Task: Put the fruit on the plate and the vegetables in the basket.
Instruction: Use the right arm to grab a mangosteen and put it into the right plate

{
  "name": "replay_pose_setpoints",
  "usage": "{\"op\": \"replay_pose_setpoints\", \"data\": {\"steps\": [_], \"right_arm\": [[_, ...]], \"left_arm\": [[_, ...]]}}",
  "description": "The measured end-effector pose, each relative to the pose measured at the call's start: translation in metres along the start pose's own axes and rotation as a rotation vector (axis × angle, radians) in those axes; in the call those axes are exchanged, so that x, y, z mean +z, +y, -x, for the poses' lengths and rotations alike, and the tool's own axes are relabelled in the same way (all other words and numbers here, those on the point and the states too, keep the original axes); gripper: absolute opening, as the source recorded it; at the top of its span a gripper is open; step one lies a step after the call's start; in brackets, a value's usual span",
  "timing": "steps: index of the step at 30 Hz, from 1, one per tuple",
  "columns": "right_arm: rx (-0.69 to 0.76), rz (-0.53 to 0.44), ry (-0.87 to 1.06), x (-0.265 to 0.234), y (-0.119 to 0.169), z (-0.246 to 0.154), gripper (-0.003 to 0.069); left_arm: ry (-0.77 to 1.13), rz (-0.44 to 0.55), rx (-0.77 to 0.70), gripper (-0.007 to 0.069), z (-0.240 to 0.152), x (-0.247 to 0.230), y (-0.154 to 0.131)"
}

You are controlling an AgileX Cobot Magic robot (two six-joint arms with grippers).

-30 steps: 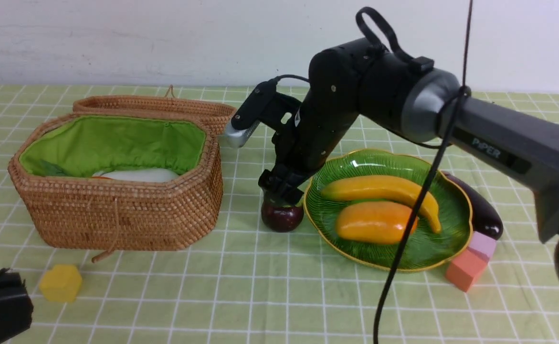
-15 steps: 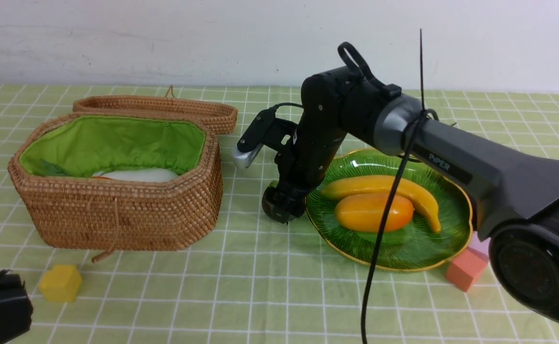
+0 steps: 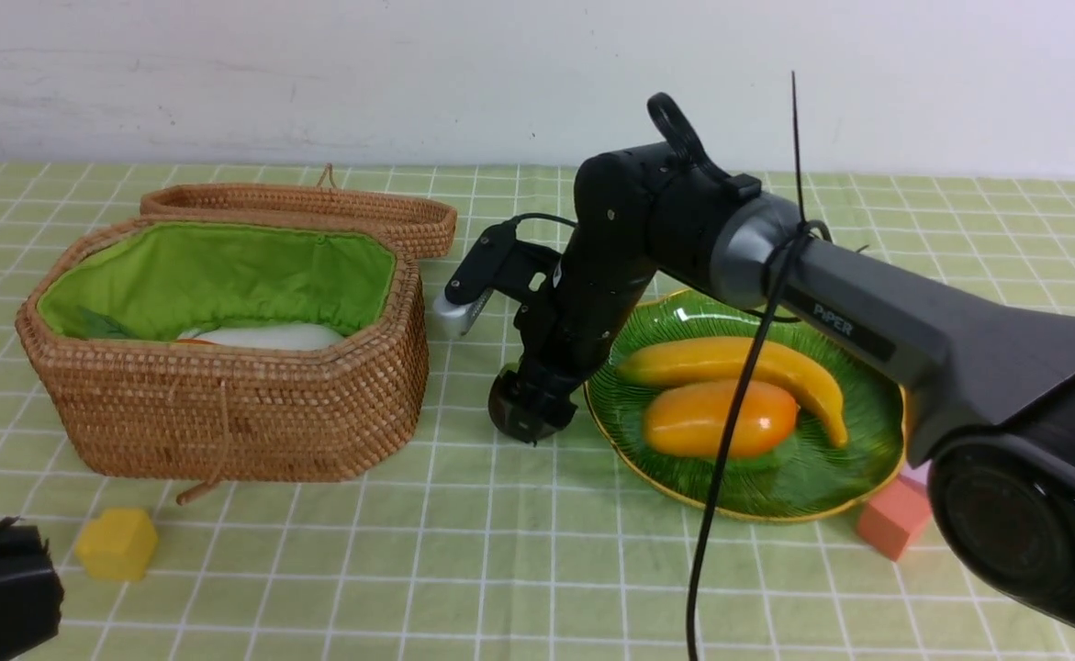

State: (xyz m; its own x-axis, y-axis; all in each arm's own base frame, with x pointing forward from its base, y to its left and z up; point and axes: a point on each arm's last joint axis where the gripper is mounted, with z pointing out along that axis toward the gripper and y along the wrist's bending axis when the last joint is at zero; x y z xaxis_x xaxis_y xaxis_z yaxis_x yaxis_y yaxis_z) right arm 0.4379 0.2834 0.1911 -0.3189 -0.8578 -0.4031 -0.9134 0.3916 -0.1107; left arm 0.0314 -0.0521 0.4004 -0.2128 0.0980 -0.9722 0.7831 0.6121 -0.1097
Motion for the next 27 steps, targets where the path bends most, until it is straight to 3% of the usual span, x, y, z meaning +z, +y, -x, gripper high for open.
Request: {"op": "replay_pose_setpoints", "data": {"steps": [14, 18, 27], "right_arm": [[-0.009, 0.024, 0.006, -0.002, 0.006, 0.005, 0.0567], [0.037, 0.08, 0.064, -0.01, 0.01, 0.006, 0.0567], [0.287, -0.004, -0.089, -0.087, 0.005, 0.033, 0.0567]], "left_arm": [[0.012, 0.001, 0.001, 0.0038, -0.001, 0.0, 0.0], [0.019, 0.005, 0.006, 0.0039, -0.002, 0.0, 0.0], [0.022, 0.021, 0.024, 0.0039, -0.002, 0.0, 0.002]]}}
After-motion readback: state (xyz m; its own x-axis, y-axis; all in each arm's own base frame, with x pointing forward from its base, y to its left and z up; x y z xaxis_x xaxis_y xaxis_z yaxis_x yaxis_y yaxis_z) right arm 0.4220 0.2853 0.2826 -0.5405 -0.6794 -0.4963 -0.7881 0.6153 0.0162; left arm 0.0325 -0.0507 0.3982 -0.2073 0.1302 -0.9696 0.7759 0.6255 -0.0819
